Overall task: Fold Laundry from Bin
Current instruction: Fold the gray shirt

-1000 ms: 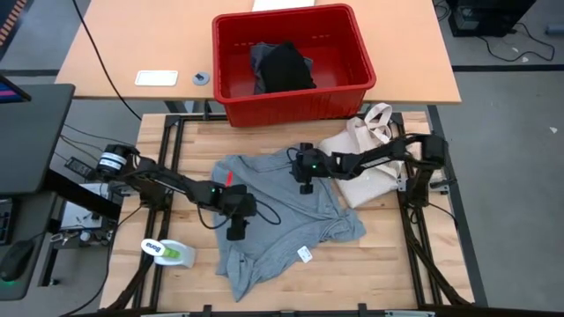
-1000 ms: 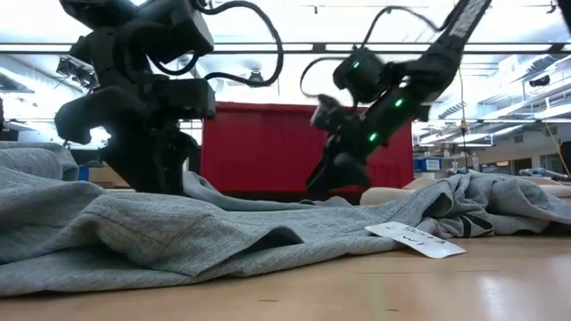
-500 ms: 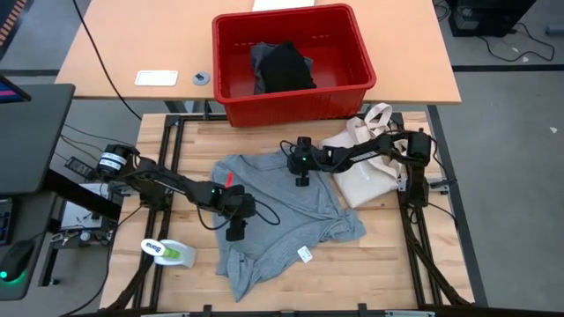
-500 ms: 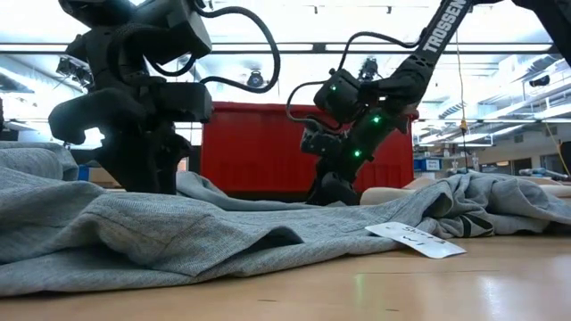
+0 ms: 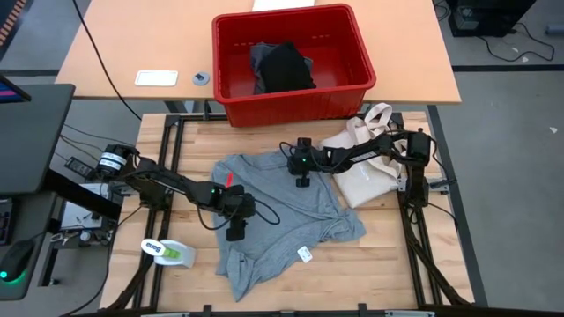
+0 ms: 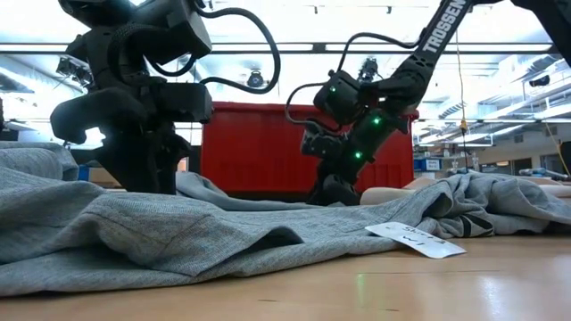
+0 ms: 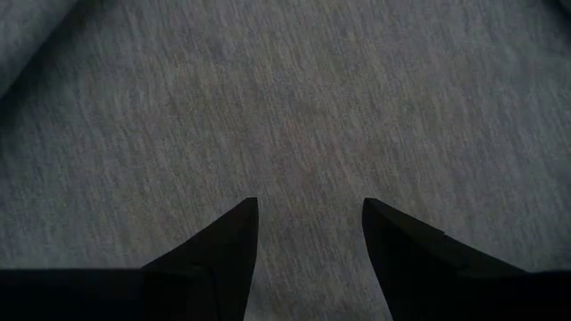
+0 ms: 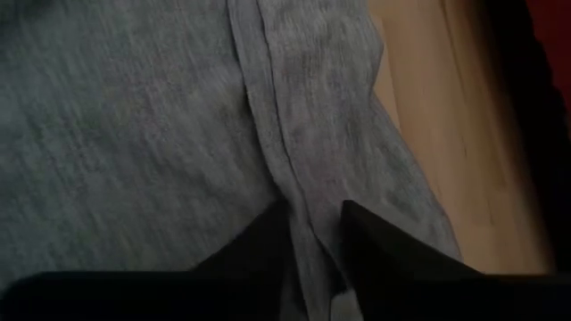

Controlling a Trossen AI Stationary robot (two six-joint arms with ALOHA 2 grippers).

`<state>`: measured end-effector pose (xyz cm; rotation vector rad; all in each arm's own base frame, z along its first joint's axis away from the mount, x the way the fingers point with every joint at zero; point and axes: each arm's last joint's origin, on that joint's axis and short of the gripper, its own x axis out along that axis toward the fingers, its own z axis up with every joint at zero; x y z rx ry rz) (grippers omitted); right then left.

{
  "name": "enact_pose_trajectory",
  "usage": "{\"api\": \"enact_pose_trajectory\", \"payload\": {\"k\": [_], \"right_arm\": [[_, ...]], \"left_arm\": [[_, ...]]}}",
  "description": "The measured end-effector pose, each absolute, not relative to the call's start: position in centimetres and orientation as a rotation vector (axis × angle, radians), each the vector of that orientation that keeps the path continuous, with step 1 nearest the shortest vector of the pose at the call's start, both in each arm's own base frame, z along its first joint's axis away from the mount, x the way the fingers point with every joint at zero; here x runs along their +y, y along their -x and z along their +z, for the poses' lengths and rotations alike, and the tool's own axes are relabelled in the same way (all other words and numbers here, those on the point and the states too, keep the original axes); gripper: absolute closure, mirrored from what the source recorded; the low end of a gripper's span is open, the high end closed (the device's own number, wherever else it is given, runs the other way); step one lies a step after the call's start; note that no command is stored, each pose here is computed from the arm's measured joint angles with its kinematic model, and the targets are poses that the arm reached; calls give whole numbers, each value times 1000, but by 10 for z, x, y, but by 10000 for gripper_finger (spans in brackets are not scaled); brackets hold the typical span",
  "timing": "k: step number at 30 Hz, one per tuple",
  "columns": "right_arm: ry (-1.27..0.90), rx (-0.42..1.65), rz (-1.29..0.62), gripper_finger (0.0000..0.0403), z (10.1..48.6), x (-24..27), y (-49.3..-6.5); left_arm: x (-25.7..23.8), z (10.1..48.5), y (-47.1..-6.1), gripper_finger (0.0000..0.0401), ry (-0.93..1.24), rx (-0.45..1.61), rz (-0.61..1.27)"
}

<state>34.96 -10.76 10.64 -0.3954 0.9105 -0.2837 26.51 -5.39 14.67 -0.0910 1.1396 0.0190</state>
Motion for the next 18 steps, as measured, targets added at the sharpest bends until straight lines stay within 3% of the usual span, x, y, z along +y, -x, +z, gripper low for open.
{"api": "enact_pose_trajectory", "payload": {"k": [5,11,18], "right_arm": [[364,920,-306,390,105,-110,-348],[326,920,-303,373,107,-108,-347],[228,887,-314,393,132,-105,-340]], "left_arm": [[-54,146,-264,196,96,1150,25],[-54,146,-264,196,102,1156,31],[-54,146,-263,196,102,1158,32]]}}
